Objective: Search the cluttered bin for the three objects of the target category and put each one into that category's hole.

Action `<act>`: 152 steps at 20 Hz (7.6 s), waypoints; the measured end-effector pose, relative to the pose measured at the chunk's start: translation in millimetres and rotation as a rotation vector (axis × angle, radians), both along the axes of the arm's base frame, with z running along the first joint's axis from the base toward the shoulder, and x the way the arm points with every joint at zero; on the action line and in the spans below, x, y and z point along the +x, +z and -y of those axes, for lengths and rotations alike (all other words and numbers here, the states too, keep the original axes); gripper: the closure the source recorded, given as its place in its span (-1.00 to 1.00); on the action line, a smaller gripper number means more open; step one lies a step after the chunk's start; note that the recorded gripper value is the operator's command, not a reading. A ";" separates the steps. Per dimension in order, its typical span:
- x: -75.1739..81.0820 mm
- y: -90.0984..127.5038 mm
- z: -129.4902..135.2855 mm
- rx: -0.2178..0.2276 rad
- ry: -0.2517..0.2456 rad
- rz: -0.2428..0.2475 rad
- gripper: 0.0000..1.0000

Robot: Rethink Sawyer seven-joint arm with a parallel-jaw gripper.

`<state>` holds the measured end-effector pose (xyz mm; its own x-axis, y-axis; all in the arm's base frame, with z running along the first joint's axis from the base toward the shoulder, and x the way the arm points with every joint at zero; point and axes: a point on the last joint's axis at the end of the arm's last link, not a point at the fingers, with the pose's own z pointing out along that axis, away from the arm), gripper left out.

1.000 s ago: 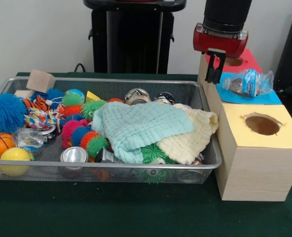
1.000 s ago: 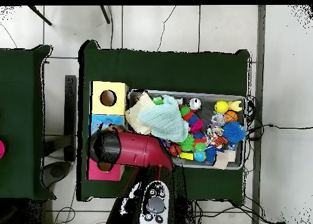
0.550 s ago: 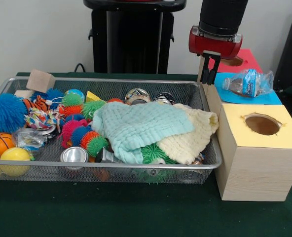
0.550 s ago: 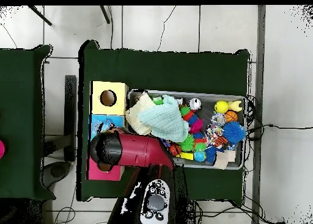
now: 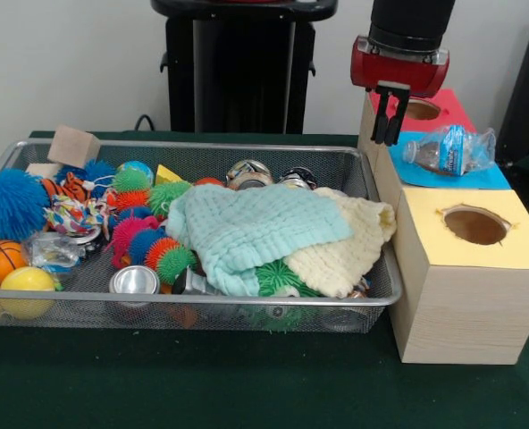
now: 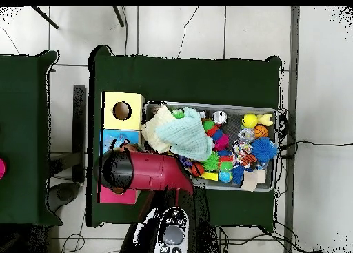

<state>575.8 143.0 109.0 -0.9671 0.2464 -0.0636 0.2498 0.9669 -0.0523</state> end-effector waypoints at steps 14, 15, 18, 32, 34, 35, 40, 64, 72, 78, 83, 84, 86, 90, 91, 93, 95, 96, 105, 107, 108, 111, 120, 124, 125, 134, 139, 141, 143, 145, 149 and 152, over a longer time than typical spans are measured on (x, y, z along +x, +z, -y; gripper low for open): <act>2.7 11.6 -15.6 0.015 0.024 0.023 1.00; 2.8 12.4 -15.8 0.016 0.024 0.024 1.00; 2.2 15.2 -17.3 0.017 0.026 0.027 1.00; -8.5 9.0 -45.1 0.017 0.075 0.015 1.00; -12.3 8.5 -55.1 0.017 0.092 0.014 1.00; -13.6 8.5 -59.2 0.017 0.100 0.014 1.00; -19.7 8.7 -75.2 0.017 0.128 0.014 1.00; 5.0 1.6 -6.4 0.037 0.000 0.003 1.00; 15.0 -17.7 69.3 0.054 -0.100 -0.025 1.00; 10.7 -36.0 121.7 0.060 -0.130 -0.051 1.00; 5.8 -51.6 150.0 0.071 -0.129 -0.069 1.00; 5.2 -55.8 155.9 0.075 -0.127 -0.072 1.00; 4.7 -61.2 163.3 0.081 -0.123 -0.074 1.00; 5.1 -75.5 182.4 0.100 -0.115 -0.076 1.00; 5.5 -77.7 185.2 0.105 -0.115 -0.076 1.00; 7.1 -84.5 195.7 0.117 -0.113 -0.072 1.00; 9.4 -88.5 203.3 0.128 -0.113 -0.066 1.00; 10.4 -89.2 205.1 0.132 -0.114 -0.063 1.00; 31.3 -77.1 225.7 0.158 -0.118 -0.062 1.00; 35.4 -67.7 227.0 0.163 -0.116 -0.084 1.00; 36.5 -64.2 227.1 0.164 -0.115 -0.092 1.00; 42.4 -50.8 226.5 0.167 -0.107 -0.118 1.00; 77.7 -24.1 225.7 0.171 -0.090 -0.088 1.00; 96.0 -25.1 230.3 0.173 -0.094 -0.057 1.00; 99.8 -26.3 231.2 0.174 -0.095 -0.052 1.00; 137.7 -54.3 234.9 0.217 -0.114 -0.009 1.00; 152.0 -77.9 248.7 0.240 -0.120 0.011 1.00; 153.1 -83.2 253.3 0.241 -0.116 0.015 1.00; 154.6 -94.2 264.6 0.243 -0.106 0.022 1.00; 155.1 -99.0 270.2 0.243 -0.100 0.025 1.00; 157.1 -101.6 278.4 0.254 -0.084 0.027 1.00; 155.8 -97.0 280.4 0.258 -0.072 0.013 1.00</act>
<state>731.6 -137.4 12.0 -0.9458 0.3246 -0.0018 0.3179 0.9275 0.1968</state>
